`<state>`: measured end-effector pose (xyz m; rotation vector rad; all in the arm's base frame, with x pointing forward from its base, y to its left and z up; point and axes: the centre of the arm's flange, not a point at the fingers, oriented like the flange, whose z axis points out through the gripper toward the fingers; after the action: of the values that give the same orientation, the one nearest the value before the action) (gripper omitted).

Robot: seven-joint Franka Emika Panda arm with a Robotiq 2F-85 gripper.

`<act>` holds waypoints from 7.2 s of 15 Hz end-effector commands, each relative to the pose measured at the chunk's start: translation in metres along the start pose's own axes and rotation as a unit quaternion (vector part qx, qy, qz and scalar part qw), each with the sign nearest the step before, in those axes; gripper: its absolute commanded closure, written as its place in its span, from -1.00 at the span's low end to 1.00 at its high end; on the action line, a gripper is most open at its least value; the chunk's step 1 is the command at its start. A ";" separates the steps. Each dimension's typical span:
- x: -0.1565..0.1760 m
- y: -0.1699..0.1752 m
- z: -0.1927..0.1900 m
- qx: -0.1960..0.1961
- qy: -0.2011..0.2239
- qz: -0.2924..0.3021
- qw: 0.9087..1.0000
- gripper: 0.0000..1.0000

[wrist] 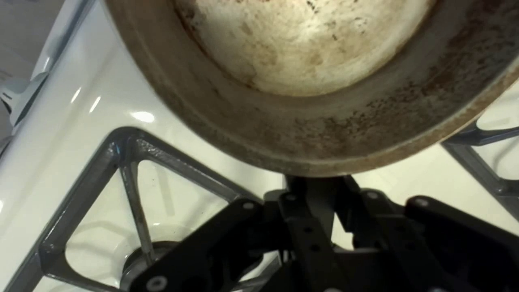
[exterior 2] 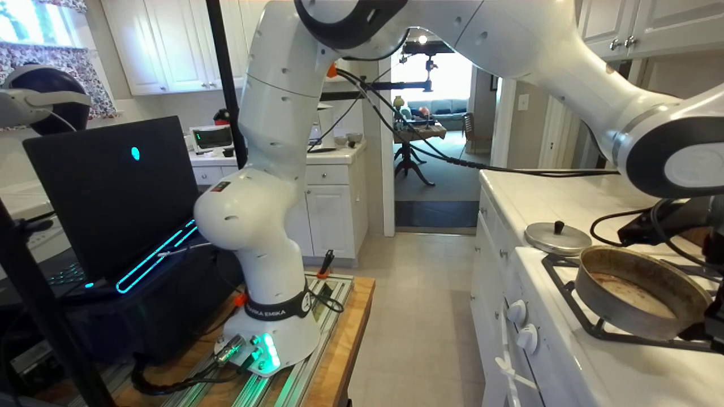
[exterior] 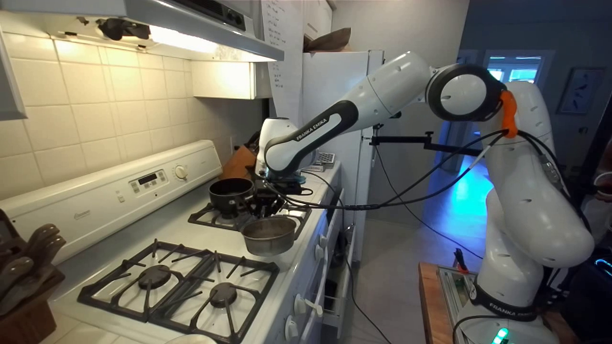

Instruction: Remove the silver lid from the silver pot, put it on the counter and move the pot to the right

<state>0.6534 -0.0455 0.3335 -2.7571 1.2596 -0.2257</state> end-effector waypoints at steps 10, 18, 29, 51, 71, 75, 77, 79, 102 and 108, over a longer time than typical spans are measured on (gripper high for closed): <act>0.018 0.104 -0.056 0.028 0.079 0.091 0.992 0.88; 0.036 0.117 -0.054 0.021 0.078 0.097 0.992 0.53; 0.089 0.145 -0.055 0.020 0.110 0.178 0.978 0.88; 0.175 0.164 -0.021 0.013 0.141 0.232 0.962 0.88; 0.202 0.158 0.012 0.013 0.150 0.267 0.952 0.88; 0.203 0.156 0.015 0.012 0.149 0.267 0.952 0.88; 0.204 0.156 0.015 0.011 0.149 0.268 0.952 0.88; 0.204 0.156 0.016 0.011 0.149 0.269 0.951 0.88; 0.207 0.156 0.012 0.011 0.156 0.280 0.947 -0.69; 0.201 0.154 0.000 0.011 0.158 0.276 0.948 -1.00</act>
<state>0.6672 -0.3008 0.3182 -2.3147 2.0010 -0.6233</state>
